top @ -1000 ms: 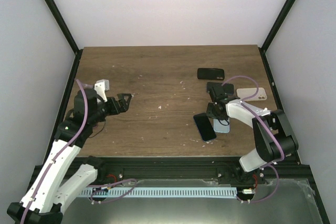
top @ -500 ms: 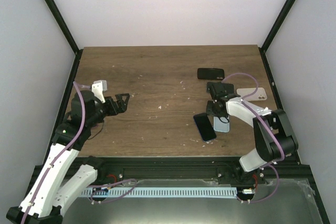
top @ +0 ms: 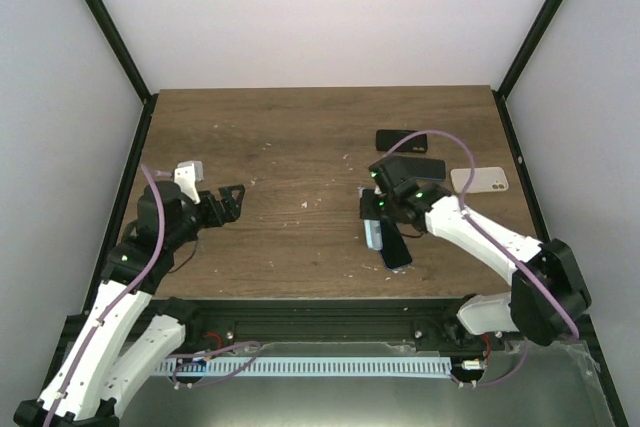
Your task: Put the phone into the phone case
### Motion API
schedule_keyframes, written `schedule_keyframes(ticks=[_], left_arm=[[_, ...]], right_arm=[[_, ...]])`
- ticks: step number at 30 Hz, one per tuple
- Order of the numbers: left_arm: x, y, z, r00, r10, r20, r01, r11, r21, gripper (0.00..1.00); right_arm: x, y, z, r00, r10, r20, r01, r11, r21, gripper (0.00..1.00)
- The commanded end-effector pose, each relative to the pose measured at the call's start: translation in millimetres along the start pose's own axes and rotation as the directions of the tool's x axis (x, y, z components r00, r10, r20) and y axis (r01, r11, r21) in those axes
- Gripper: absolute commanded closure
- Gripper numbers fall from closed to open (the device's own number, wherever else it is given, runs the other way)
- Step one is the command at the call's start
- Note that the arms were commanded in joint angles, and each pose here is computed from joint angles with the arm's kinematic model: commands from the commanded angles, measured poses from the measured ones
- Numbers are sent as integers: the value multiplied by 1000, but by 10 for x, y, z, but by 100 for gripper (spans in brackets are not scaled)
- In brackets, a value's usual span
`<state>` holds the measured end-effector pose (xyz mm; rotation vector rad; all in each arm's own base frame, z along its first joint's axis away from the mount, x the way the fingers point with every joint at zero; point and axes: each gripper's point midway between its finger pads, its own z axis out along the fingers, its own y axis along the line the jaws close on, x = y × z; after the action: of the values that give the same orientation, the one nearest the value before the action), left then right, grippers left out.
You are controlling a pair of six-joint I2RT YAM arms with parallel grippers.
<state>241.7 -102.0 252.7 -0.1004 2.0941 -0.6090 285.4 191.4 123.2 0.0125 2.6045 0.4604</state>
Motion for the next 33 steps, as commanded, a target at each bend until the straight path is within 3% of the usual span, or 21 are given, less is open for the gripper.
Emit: schedule_keyframes(ticks=[1,10,15,21,33], left_arm=[[2,34,14,1000,12,17,-11,1000,-11,1],[30,91,-5,1000,8,28,-7,999,-31,1],[38,102,-13,1000,11,28,-10,999,-36,1],[63,125,-5,1000,16,20,-16,999,-45,1],[22,82,-1,999,32,20,-31,999,-32,1]], right_arm=[[182,530,75,999,-1,-52,-5,993,-119,99],[613,1225,529,985,-79,-152,47,977,-206,99],[683,1242,777,975,-140,-172,110,979,-174,99],[559,981,664,974,-191,-120,185,981,-59,78],[-22,120,389,997,-74,-15,75,986,151,40]])
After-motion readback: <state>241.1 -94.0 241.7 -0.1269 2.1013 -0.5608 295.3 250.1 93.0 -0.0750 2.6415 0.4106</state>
